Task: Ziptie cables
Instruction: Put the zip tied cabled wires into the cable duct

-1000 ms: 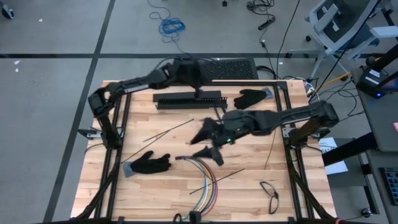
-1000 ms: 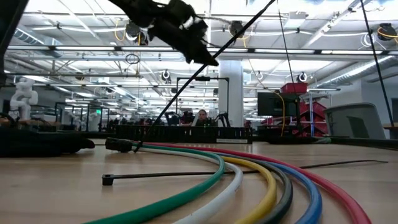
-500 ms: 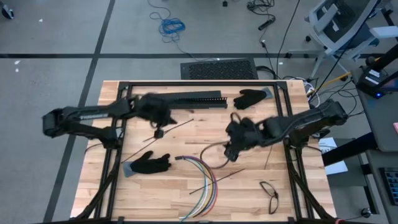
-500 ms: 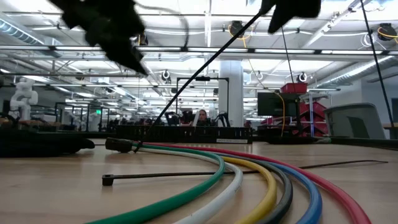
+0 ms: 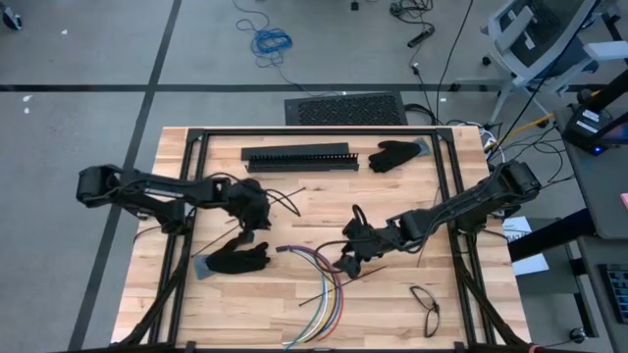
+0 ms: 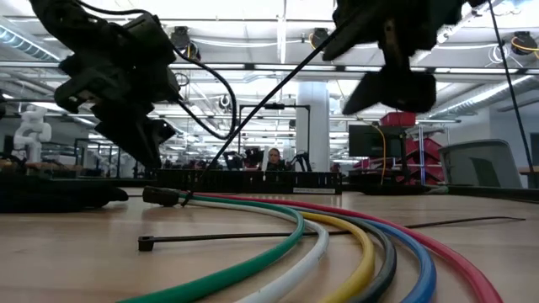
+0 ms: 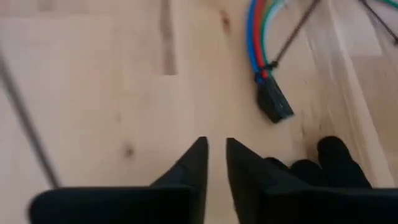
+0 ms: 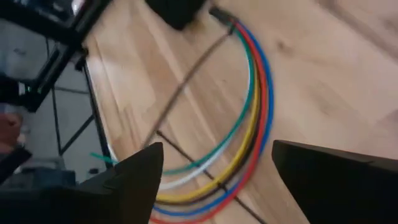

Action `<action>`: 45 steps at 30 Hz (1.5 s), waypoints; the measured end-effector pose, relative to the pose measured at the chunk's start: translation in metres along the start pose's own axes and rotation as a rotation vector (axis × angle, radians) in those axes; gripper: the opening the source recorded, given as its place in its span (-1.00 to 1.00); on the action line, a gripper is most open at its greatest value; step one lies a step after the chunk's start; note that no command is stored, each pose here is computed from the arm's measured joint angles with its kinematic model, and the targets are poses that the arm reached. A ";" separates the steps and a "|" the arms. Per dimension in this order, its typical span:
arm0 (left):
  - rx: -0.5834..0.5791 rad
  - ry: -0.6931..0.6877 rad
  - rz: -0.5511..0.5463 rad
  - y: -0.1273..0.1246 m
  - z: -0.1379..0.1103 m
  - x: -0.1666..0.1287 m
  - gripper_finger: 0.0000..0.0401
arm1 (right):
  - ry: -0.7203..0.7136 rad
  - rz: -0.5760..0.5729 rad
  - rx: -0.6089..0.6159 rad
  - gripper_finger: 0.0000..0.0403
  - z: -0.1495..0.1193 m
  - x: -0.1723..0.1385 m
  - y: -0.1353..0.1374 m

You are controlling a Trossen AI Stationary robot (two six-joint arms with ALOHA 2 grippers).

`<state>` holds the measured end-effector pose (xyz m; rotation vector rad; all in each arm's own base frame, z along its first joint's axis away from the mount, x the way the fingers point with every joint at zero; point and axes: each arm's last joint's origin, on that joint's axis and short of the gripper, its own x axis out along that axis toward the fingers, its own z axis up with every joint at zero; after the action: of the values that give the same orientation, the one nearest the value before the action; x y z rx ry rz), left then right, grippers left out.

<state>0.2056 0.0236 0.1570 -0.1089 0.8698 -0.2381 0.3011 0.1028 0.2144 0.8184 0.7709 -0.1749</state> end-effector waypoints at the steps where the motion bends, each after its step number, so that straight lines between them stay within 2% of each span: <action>1: 0.011 0.009 -0.007 -0.001 0.002 0.002 -0.64 | 0.005 -0.007 0.007 0.52 -0.001 0.001 -0.002; 6: 0.053 0.003 -0.040 -0.007 0.018 0.007 -0.32 | 0.000 -0.032 0.071 0.56 -0.006 0.001 -0.003; 11: 0.197 -0.032 -0.073 -0.022 0.040 0.009 -0.10 | 0.027 -0.036 -0.080 0.56 -0.011 0.001 -0.002; 14: 0.218 0.005 -0.048 -0.025 0.043 0.019 -0.03 | 0.013 -0.128 -0.120 0.56 -0.011 0.000 -0.010; 17: 0.213 0.084 -0.011 -0.024 0.037 0.036 -0.01 | -0.011 -0.254 -0.081 0.56 -0.011 -0.001 -0.021; 19: 0.194 0.133 0.006 -0.022 0.034 0.046 -0.01 | -0.005 -0.292 -0.068 0.56 -0.011 -0.002 -0.024; 24: 0.185 0.168 0.001 -0.020 0.037 0.058 -0.01 | 0.009 -0.285 -0.116 0.56 -0.012 -0.002 -0.024; 31: 0.096 0.230 -0.020 -0.031 0.050 0.052 -0.01 | 0.020 -0.318 -0.136 0.56 -0.013 -0.003 -0.027; 35: 0.059 0.178 -0.021 -0.036 0.063 0.044 -0.01 | 0.025 -0.329 -0.144 0.56 -0.013 -0.003 -0.028; 38: 0.066 0.174 -0.030 -0.040 0.061 0.050 -0.01 | 0.027 -0.330 -0.158 0.56 -0.013 -0.003 -0.028; 42: 0.004 0.260 -0.038 -0.042 0.047 0.069 -0.01 | 0.032 -0.337 -0.161 0.56 -0.014 -0.003 -0.028; 45: -0.013 0.246 -0.035 -0.045 0.047 0.078 -0.01 | 0.030 -0.337 -0.152 0.56 -0.014 -0.003 -0.028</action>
<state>0.2827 -0.0399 0.1381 -0.1086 1.1149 -0.2823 0.2792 0.0926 0.1937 0.5437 0.9367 -0.4001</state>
